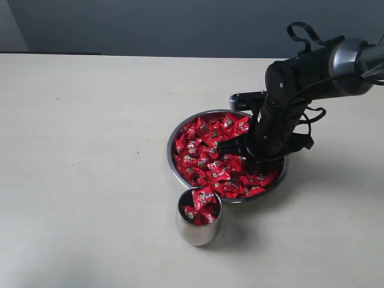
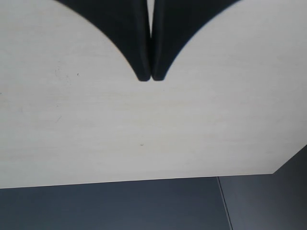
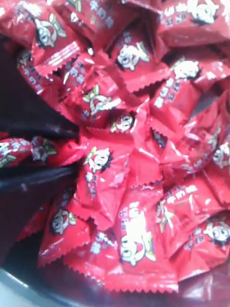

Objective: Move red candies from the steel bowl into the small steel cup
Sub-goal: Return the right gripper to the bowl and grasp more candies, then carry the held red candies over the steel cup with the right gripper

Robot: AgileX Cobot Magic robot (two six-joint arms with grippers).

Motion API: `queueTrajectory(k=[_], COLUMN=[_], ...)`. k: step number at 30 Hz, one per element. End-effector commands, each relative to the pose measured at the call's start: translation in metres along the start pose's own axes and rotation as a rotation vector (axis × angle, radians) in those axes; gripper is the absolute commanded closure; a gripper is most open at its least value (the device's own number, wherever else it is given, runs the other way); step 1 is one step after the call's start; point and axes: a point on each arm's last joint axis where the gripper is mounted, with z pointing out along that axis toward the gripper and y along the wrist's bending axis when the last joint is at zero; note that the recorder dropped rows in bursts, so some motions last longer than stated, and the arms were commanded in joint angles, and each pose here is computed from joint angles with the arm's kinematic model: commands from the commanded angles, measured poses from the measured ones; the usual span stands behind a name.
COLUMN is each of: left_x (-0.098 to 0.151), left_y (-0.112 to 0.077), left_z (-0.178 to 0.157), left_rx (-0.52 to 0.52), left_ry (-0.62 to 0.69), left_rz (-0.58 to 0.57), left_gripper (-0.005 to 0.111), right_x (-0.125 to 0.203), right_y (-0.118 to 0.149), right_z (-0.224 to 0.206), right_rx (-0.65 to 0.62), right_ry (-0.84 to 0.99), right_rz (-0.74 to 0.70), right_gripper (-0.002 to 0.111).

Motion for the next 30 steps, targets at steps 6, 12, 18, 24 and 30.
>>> queueTrajectory(k=[6, 12, 18, 24, 30], left_x=[0.001, 0.001, 0.001, 0.001, 0.001], left_y=[0.0, 0.0, 0.0, 0.0, 0.0], left_z=[0.0, 0.0, 0.0, 0.0, 0.0], left_rx=[0.005, 0.005, 0.005, 0.005, 0.005], left_ry=[-0.008, -0.008, -0.008, -0.008, -0.008], left_rz=[0.002, 0.002, 0.002, 0.002, 0.002], left_gripper=[0.106, 0.106, 0.106, 0.106, 0.106], right_x=[-0.004, -0.004, -0.001, 0.003, 0.016], right_y=[0.0, 0.0, 0.0, -0.001, 0.012], right_z=[-0.025, -0.054, -0.077, -0.087, -0.099], right_rx=[-0.006, -0.013, -0.026, -0.023, -0.059], right_ry=[-0.081, -0.161, -0.213, -0.211, -0.161], right_rz=[-0.024, -0.04, -0.041, -0.062, -0.199], right_gripper=[0.109, 0.109, 0.109, 0.109, 0.109])
